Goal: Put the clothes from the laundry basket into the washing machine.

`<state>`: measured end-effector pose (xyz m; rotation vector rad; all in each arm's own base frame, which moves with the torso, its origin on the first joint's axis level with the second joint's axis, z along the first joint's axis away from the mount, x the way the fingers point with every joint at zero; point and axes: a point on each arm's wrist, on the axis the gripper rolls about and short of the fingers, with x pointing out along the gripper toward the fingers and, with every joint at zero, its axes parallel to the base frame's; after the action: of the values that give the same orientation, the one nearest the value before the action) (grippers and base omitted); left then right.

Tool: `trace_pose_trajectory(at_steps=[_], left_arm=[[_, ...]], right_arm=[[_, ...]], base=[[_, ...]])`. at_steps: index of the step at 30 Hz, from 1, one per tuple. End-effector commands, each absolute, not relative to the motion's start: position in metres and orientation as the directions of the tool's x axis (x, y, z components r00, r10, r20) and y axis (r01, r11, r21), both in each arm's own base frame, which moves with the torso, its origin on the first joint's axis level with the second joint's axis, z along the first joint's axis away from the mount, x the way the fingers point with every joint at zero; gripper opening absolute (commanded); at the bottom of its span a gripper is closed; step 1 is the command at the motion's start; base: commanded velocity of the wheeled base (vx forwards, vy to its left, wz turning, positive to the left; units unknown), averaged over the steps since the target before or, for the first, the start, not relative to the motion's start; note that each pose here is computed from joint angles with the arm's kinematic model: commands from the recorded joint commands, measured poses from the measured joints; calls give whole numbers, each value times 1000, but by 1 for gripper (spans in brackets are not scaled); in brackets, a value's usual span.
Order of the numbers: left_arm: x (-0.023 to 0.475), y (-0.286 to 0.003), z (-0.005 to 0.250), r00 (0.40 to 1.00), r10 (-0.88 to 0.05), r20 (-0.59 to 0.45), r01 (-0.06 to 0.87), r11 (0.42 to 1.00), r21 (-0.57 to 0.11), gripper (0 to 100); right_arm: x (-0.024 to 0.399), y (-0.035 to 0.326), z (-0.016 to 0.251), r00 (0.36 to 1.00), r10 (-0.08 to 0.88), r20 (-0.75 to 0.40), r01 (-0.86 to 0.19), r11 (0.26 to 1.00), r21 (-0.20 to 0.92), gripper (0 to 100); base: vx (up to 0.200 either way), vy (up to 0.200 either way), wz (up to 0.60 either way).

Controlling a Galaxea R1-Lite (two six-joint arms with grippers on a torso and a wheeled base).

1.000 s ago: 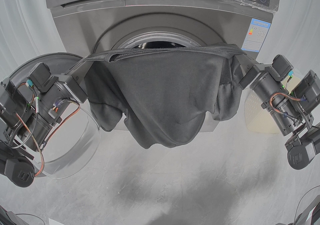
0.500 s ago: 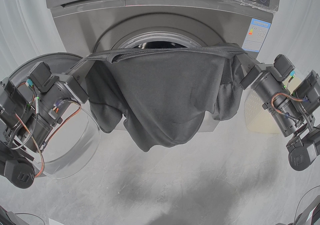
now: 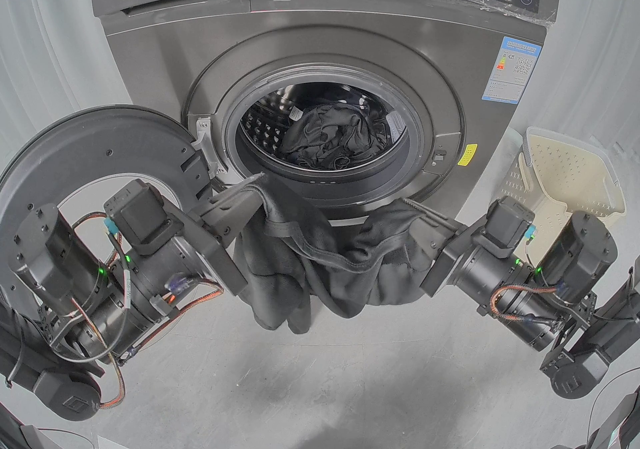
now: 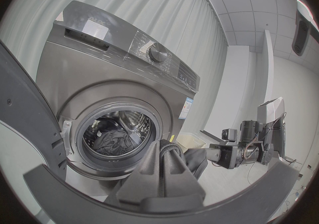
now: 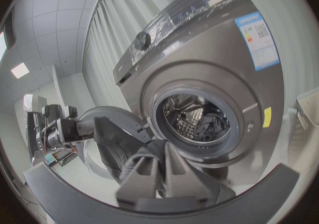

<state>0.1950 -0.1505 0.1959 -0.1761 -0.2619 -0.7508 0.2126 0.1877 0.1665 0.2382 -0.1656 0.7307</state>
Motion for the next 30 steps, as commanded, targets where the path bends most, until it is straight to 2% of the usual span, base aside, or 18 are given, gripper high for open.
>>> trace_pose_trajectory(at_steps=[1,11,20,26,30], left_arm=[[195,-154,202,687,-653,318,702,709,-61,0],[209,-162,214,639,-677,365,736,677,-34,0],[204,-158,236,614,-656,439,738,674,-25,0],[199,-157,244,594,-655,468,747,664,-18,0],[192,-154,248,582,-656,480,753,657,-16,0]], right_arm=[[216,196,151,738,650,178,-674,719,167,100],[210,199,96,735,677,-43,-663,731,164,100],[174,207,65,652,729,-207,-712,683,163,100],[174,203,56,654,715,-246,-700,696,163,100],[191,213,60,680,707,-192,-689,707,163,100]], base=[[0,0,0],[0,0,0],[0,0,0],[0,0,0],[0,0,0]])
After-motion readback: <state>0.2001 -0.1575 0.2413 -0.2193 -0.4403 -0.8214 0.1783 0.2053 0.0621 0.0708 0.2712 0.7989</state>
